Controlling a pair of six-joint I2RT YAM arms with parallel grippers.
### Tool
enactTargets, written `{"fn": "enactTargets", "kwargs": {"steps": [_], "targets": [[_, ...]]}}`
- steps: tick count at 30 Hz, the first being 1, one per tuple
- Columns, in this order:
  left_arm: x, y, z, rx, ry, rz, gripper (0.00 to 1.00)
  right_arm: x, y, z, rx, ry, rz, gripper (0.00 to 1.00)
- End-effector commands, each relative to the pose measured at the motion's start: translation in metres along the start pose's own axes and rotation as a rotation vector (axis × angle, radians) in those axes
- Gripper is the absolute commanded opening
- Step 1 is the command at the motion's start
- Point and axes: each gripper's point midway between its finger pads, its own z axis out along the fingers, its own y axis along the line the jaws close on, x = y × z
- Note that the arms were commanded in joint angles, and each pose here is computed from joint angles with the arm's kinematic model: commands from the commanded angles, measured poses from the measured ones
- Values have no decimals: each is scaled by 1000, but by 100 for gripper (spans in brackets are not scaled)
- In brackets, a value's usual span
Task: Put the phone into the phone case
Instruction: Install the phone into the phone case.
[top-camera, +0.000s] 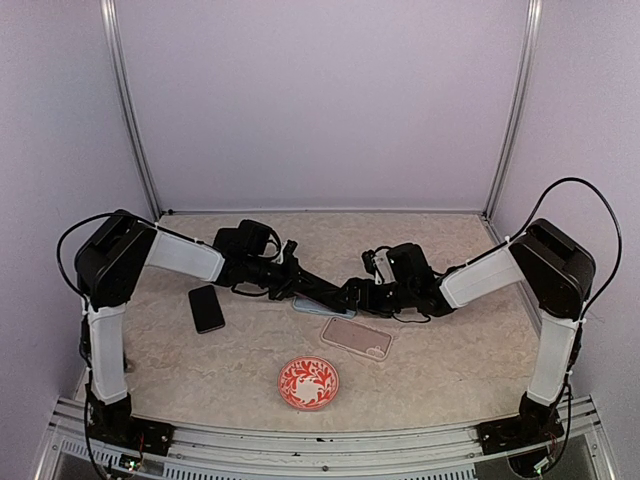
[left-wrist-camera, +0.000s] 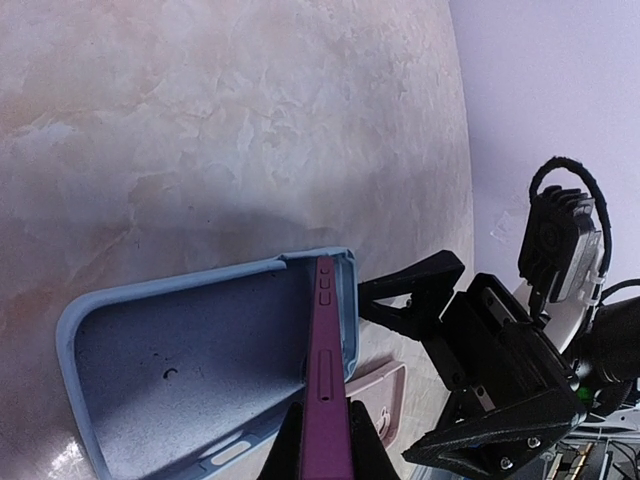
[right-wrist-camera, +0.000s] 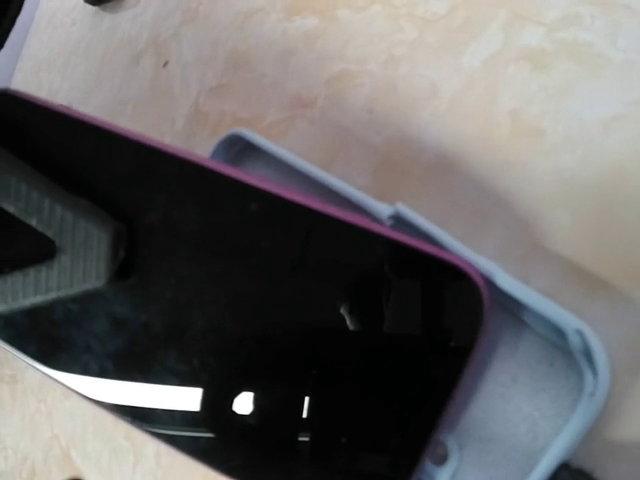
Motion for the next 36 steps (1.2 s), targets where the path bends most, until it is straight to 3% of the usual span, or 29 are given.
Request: {"fn": "enactTargets", "kwargs": {"steps": [1, 22, 36], "targets": [[-2, -15, 7, 53, 27, 28, 0, -3, 5, -3, -26, -8, -12, 100], [14, 6, 31, 66, 134, -36, 0, 1, 9, 4, -82, 4, -23, 100], [18, 21, 40, 53, 138, -86, 0, 1, 14, 6, -124, 2, -19, 100]]}}
